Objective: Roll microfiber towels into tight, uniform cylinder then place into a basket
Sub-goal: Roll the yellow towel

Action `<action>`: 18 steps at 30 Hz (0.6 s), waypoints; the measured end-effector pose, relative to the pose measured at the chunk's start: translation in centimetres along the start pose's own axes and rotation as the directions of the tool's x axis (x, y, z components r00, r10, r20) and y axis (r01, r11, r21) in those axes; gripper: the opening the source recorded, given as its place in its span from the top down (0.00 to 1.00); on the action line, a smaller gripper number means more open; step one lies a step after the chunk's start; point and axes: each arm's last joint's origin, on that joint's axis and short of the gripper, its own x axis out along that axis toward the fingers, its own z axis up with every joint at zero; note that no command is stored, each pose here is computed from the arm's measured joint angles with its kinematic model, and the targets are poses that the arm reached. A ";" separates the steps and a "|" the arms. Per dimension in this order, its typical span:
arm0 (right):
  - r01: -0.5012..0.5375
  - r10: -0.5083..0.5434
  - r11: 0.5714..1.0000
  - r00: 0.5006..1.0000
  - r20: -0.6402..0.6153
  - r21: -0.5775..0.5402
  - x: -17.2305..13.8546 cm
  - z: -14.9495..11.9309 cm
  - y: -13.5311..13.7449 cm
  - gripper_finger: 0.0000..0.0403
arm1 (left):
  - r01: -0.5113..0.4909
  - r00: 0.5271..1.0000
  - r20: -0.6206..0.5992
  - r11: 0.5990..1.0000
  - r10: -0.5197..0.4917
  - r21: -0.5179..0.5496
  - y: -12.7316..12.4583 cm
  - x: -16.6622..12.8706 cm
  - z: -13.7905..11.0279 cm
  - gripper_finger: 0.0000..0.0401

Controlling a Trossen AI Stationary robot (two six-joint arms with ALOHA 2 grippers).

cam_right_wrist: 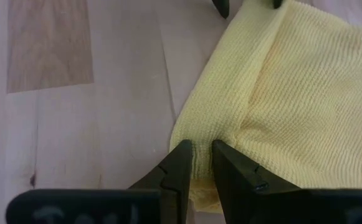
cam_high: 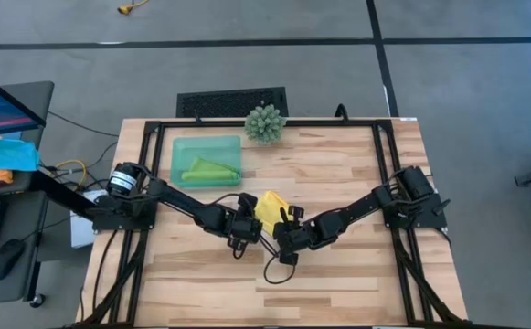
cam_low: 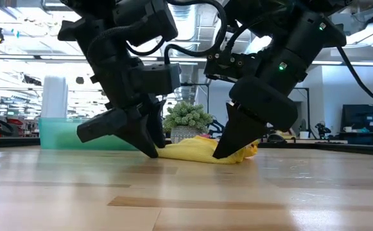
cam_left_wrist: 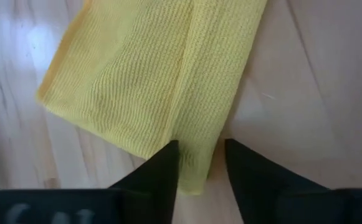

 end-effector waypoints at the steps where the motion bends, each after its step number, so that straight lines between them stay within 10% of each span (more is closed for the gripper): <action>1: 0.000 0.000 1.000 1.000 0.000 0.000 0.0 0.0 0.0 0.77 | -0.009 1.000 0.002 1.000 0.009 -0.001 0.0 0.0 0.1 0.66; 18: -0.016 0.016 1.000 1.000 0.002 -0.018 -0.2 -0.1 0.5 0.77 | 0.103 0.994 0.026 0.994 -0.102 -0.040 1.6 0.8 -0.2 0.67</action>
